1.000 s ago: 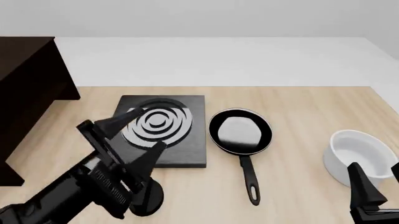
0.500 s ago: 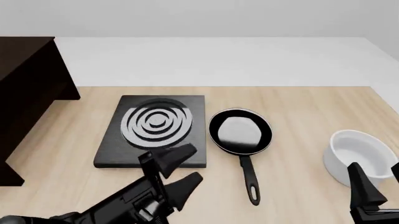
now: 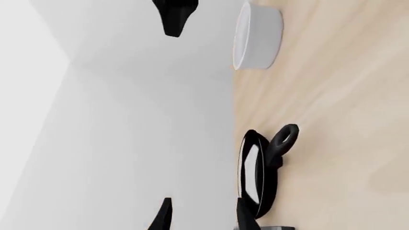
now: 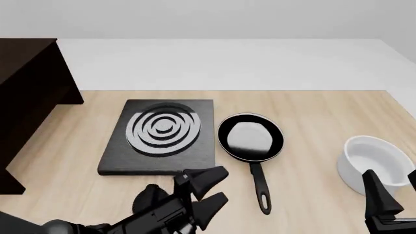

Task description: Put the frying pan under the cabinet shelf.

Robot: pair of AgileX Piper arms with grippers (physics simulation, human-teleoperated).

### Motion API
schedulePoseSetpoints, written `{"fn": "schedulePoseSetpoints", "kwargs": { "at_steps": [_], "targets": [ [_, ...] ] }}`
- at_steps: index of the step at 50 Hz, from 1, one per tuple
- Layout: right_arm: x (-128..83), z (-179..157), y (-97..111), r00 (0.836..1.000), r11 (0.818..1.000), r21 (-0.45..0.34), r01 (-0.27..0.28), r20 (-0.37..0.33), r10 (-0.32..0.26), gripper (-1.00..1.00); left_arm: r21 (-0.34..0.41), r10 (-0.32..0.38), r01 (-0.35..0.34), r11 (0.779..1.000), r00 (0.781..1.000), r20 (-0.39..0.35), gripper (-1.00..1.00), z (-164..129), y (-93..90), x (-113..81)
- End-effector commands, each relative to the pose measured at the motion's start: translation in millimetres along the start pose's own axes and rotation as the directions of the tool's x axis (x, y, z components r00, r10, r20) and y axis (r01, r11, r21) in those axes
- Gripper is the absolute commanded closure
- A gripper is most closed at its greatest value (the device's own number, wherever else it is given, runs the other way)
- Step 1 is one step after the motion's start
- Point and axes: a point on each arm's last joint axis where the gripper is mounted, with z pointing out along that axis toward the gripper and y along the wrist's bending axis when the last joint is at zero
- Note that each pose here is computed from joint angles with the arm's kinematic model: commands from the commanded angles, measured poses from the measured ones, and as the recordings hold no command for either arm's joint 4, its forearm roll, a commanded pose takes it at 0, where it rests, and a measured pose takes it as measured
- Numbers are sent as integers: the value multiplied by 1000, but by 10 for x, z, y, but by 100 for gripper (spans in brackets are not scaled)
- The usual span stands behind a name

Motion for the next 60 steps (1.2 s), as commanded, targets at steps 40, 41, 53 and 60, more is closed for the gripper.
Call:
{"fn": "schedulePoseSetpoints", "kwargs": {
  "at_steps": [40,41,53,60],
  "targets": [
    [0,0,0,1000,1000,0,0,0,0,-100,127,-31,27,992,999,32,-100,457,-511,-94],
    [0,0,0,1000,1000,0,0,0,0,-100,128,-36,33,991,999,22,-100,484,-525,-65],
    [0,0,0,1000,1000,0,0,0,0,-100,158,-46,46,986,999,1,-100,544,-645,-7],
    [0,0,0,1000,1000,0,0,0,0,-100,158,-49,51,986,999,-18,-100,629,-684,53]
  ]
}}
